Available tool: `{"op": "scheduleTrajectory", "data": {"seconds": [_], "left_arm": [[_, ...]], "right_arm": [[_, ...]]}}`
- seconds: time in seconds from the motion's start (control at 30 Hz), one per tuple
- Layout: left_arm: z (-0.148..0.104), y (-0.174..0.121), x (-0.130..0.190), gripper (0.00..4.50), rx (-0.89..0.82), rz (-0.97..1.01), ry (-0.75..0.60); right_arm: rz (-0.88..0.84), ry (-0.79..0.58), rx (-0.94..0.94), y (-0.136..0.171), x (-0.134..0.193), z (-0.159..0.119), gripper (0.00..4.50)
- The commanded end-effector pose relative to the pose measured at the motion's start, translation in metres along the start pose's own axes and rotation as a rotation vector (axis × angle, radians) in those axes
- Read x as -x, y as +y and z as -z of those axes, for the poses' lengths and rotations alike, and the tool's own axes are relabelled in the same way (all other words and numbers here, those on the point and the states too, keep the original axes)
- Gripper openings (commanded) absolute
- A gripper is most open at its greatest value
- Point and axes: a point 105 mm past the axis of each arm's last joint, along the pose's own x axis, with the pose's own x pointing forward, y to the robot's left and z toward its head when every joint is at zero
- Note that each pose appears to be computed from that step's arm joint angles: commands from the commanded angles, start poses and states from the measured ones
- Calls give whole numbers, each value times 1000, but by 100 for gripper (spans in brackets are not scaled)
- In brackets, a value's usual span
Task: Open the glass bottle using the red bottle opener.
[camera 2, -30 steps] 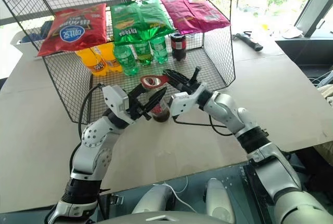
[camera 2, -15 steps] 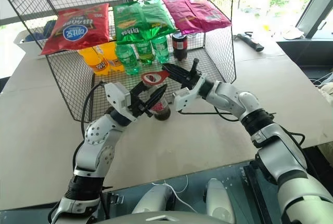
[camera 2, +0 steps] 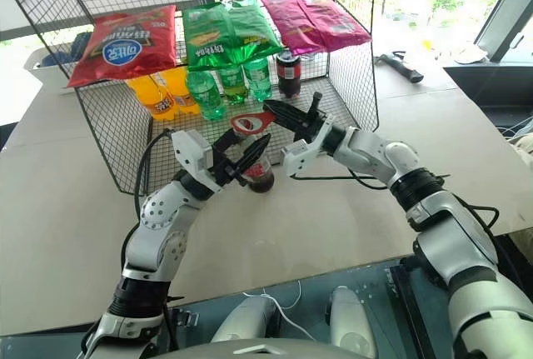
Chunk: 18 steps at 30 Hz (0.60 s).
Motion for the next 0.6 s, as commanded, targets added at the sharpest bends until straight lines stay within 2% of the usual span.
{"op": "scheduleTrajectory", "data": {"seconds": [0.03, 0.27, 0.43, 0.6], "left_arm": [[19, -8, 5, 203, 37, 16, 70], [20, -7, 6, 203, 42, 4, 73], [21, -7, 5, 203, 42, -3, 73], [21, -6, 6, 203, 44, -10, 73]], "right_arm": [[-58, 138, 102, -7, 18, 40, 0], [-7, 123, 79, -15, 14, 39, 0], [-40, 76, -38, 6, 13, 20, 0], [-26, 82, -46, 2, 12, 21, 0]]}}
